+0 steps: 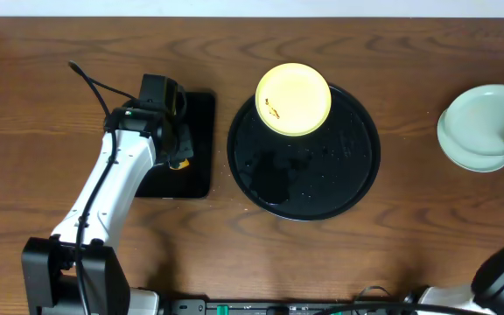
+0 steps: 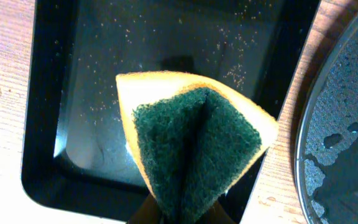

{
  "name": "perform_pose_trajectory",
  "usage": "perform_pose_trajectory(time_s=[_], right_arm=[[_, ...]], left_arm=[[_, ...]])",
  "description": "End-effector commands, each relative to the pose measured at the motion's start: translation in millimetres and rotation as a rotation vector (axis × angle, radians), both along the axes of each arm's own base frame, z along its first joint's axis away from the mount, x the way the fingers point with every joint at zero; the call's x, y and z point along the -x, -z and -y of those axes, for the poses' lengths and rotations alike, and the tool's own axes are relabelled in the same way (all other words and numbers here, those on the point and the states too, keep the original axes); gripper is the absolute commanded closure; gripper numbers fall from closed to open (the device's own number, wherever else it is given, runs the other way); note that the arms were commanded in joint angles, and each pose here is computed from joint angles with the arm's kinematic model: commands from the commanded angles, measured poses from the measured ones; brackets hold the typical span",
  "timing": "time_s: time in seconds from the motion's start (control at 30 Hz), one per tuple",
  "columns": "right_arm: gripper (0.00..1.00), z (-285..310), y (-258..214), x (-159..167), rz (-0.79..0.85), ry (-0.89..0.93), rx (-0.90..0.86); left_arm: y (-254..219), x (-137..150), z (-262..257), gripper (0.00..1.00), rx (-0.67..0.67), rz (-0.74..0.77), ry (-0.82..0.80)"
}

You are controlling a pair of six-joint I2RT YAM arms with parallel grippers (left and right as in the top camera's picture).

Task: Clean dirty plates on tray and stack at the side
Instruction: 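Lift the lower pale green plate and stack it on the right plate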

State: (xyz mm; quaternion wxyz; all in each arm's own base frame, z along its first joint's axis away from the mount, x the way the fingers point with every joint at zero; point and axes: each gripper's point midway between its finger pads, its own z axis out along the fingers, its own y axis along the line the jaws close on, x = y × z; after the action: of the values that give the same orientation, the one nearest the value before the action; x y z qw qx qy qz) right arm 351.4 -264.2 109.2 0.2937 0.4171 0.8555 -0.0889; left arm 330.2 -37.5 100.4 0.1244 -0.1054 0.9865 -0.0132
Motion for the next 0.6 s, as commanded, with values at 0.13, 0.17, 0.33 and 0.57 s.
perform_pose_trajectory(time_s=[0.13, 0.17, 0.33, 0.57], right_arm=[[0.99, 4, 63, -6, -0.08, 0.012, -0.066], [0.99, 3, 69, -7, -0.085, 0.008, -0.079], [0.99, -9, 97, -9, -0.109, -0.022, -0.157], [0.96, -42, 102, -28, -0.096, -0.136, -0.212]], left_arm=[[2, 1, -3, 0.92, -0.016, -0.007, 0.009], [2, 2, -3, 0.92, -0.016, -0.008, 0.009], [2, 1, -3, 0.92, -0.016, -0.007, 0.009], [2, 1, -3, 0.92, -0.016, -0.007, 0.009]])
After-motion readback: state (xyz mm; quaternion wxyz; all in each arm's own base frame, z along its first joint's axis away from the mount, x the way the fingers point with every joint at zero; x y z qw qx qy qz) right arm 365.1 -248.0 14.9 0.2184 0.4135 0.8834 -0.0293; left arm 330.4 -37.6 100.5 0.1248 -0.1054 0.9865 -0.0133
